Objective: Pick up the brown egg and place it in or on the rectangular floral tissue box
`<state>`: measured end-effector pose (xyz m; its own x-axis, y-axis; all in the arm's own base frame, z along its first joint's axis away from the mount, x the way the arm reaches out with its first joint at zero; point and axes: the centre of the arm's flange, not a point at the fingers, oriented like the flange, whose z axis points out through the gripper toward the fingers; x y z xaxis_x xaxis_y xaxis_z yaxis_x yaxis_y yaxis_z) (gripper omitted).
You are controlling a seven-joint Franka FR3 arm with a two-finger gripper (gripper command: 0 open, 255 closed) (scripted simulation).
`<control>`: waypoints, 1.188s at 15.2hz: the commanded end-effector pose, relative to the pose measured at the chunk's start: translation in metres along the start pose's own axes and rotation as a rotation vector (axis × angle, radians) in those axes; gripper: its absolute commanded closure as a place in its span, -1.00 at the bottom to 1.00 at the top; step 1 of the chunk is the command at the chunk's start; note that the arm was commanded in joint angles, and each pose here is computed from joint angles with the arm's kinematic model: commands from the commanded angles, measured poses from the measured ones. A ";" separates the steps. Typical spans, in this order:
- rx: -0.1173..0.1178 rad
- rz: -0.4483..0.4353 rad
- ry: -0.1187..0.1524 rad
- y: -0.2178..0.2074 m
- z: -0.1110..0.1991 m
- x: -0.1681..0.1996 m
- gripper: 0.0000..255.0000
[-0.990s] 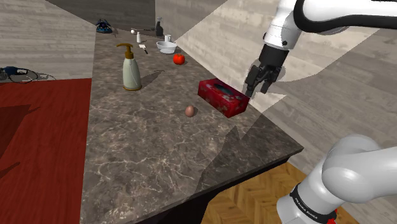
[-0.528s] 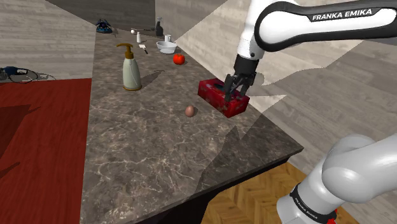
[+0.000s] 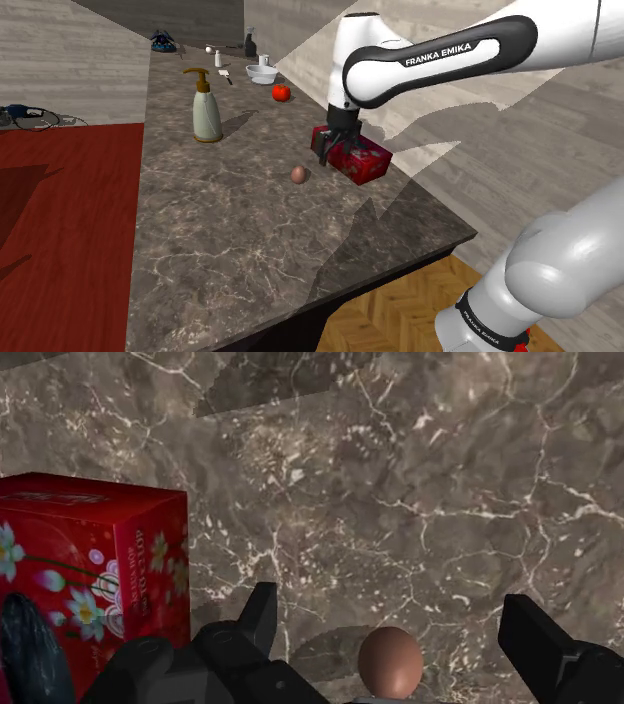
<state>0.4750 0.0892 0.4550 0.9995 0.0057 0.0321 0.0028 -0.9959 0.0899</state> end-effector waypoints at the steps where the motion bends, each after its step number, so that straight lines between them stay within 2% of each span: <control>1: -0.022 -0.012 0.004 -0.009 0.016 0.021 -1.00; 10: -0.120 -0.064 0.019 -0.049 0.085 0.112 -1.00; 18: -0.123 -0.065 0.019 -0.046 0.127 0.116 -1.00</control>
<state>0.5952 0.1260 0.3337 0.9965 0.0731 0.0408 0.0628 -0.9748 0.2141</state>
